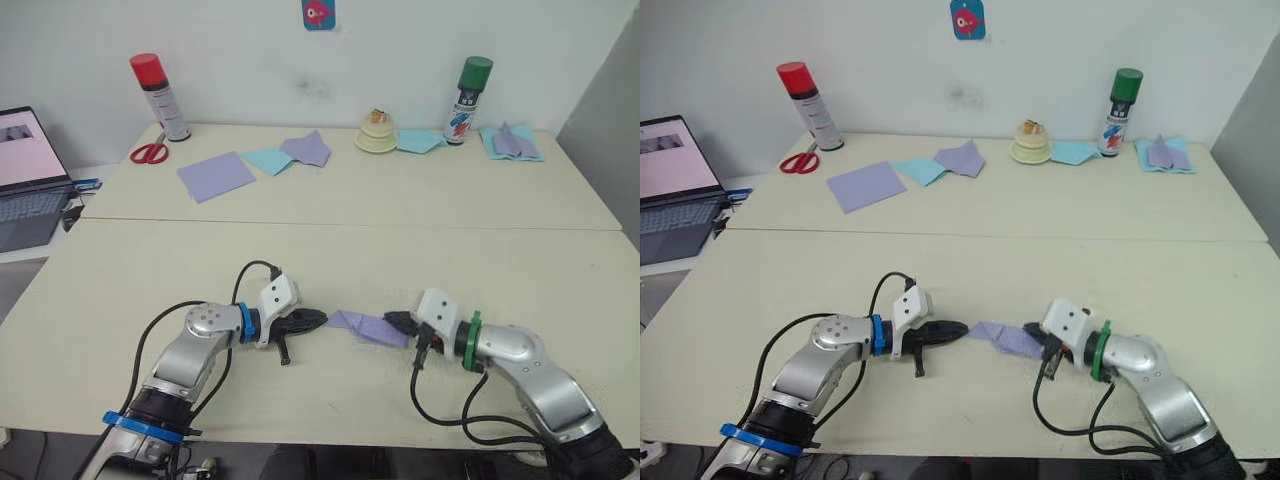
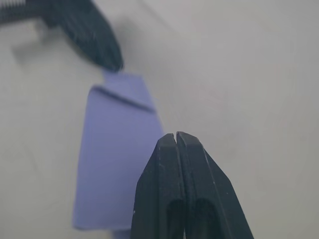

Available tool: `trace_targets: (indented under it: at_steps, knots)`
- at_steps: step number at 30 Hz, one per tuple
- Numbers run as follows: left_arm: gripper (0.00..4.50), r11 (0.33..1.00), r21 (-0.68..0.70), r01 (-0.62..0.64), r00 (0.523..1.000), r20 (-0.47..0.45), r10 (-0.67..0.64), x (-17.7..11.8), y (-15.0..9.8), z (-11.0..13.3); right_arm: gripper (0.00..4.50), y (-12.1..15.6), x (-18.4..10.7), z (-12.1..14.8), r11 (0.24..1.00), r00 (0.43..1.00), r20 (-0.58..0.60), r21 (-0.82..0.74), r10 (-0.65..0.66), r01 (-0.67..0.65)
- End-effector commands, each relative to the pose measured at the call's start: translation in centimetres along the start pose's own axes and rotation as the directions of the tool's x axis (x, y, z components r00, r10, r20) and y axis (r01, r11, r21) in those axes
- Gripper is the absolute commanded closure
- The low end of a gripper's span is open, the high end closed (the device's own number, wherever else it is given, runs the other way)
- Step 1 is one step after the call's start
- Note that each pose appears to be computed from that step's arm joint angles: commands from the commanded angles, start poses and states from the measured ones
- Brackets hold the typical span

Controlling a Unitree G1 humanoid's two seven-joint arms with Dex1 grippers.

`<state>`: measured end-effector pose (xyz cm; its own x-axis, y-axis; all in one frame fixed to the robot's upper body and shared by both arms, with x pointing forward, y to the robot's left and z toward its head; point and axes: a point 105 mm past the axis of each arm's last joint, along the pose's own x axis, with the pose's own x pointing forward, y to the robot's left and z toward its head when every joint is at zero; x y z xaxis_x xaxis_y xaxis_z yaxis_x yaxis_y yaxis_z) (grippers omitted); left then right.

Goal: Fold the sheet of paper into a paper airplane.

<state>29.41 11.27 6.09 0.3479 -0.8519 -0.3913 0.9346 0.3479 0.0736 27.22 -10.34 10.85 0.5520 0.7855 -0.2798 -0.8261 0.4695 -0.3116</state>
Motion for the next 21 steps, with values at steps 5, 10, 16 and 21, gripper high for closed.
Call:
trace_targets:
  at_steps: [5, 10, 16, 21]
  knots:
    - [4.50, 0.993, 0.116, 0.011, 1.000, 0.008, -0.012, -2.0, 0.8, 3.3, 4.47, -1.1, -3.3, 5.9, 0.997, 0.990, 0.131, -0.056, 0.051, -0.044]
    - [4.50, 0.983, 0.182, -0.005, 0.999, 0.034, -0.001, -4.2, 1.6, 5.7, 4.47, 0.1, -5.0, 5.3, 0.990, 0.988, 0.063, 0.004, 0.142, -0.142]
    - [4.50, 0.977, 0.212, -0.039, 0.999, 0.017, 0.036, -6.2, 2.2, 6.2, 2.82, 2.2, -6.2, 3.9, 0.963, 0.967, -0.028, 0.097, 0.253, -0.250]
    - [4.50, 0.976, 0.217, -0.013, 1.000, 0.007, 0.011, -6.6, 1.3, 6.1, 2.50, 4.2, -5.5, 2.6, 0.945, 0.944, -0.077, 0.092, 0.322, -0.315]
